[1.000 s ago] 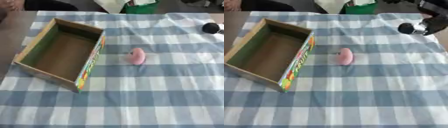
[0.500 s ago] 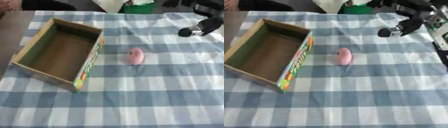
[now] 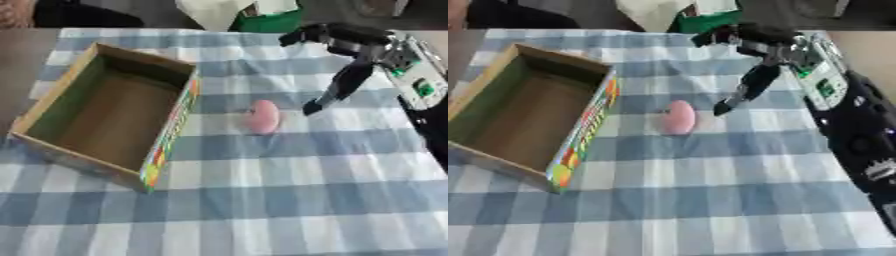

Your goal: Pick up objects on the table and place them in the box.

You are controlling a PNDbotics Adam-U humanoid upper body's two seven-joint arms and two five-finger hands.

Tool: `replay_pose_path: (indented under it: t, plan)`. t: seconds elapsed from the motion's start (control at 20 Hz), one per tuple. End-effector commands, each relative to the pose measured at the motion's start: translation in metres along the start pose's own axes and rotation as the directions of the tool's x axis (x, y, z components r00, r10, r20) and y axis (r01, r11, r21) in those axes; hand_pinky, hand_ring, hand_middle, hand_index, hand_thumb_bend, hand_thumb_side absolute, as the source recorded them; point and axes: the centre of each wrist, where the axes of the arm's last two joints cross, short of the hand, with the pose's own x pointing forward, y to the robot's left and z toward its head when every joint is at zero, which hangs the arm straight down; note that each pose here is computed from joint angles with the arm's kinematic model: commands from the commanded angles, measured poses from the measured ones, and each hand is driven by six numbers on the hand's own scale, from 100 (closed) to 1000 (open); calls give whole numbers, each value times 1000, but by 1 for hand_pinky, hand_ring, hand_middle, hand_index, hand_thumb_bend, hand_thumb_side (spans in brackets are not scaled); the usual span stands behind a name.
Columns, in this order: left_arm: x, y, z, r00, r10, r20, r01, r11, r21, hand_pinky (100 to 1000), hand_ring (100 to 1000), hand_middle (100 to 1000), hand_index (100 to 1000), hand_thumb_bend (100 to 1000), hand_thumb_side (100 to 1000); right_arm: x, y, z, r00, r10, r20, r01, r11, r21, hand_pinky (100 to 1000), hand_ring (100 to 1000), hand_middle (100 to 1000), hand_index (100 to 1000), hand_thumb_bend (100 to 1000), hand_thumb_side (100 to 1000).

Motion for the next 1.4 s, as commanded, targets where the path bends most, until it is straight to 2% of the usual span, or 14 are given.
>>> replay_pose_path:
  t: [0.05,0.25,0.35,0.5,0.55,0.8,1.1,1.4]
  plan:
    - [6,0,-5,1000,-7,21,7,1000,-21,502,384,613,777,171,562,2,-12,-3,990,93,105,-109,980,164,892,906,861,984,820,526]
    - [6,0,-5,1000,-6,20,7,1000,-21,502,384,613,777,171,561,10,-7,-11,993,67,96,-84,979,186,891,903,852,964,793,485]
    - [6,0,-5,1000,-6,20,7,1000,-21,502,384,614,777,171,561,14,-5,-15,995,63,82,-79,976,201,888,903,851,962,760,423]
    - [6,-1,-5,1000,-5,21,6,1000,-21,502,384,614,777,170,560,18,-1,-19,995,80,65,-92,972,218,879,901,844,971,550,365]
    - [6,-1,-5,1000,-5,21,6,1000,-20,502,384,614,776,170,560,19,1,-19,994,88,59,-99,970,224,877,900,843,974,518,371]
    - [6,-1,-6,1000,-5,21,5,1000,-20,503,384,614,776,169,560,20,13,-23,994,105,42,-112,961,252,875,900,840,982,525,355]
    - [6,-1,-5,1000,-5,18,5,1000,-20,504,384,614,776,169,557,20,17,-25,992,120,38,-126,954,272,872,898,826,970,506,357]
    - [6,-1,-5,1000,-5,18,5,1000,-19,505,383,614,775,170,557,18,24,-26,990,132,41,-138,947,289,870,891,764,898,442,379]
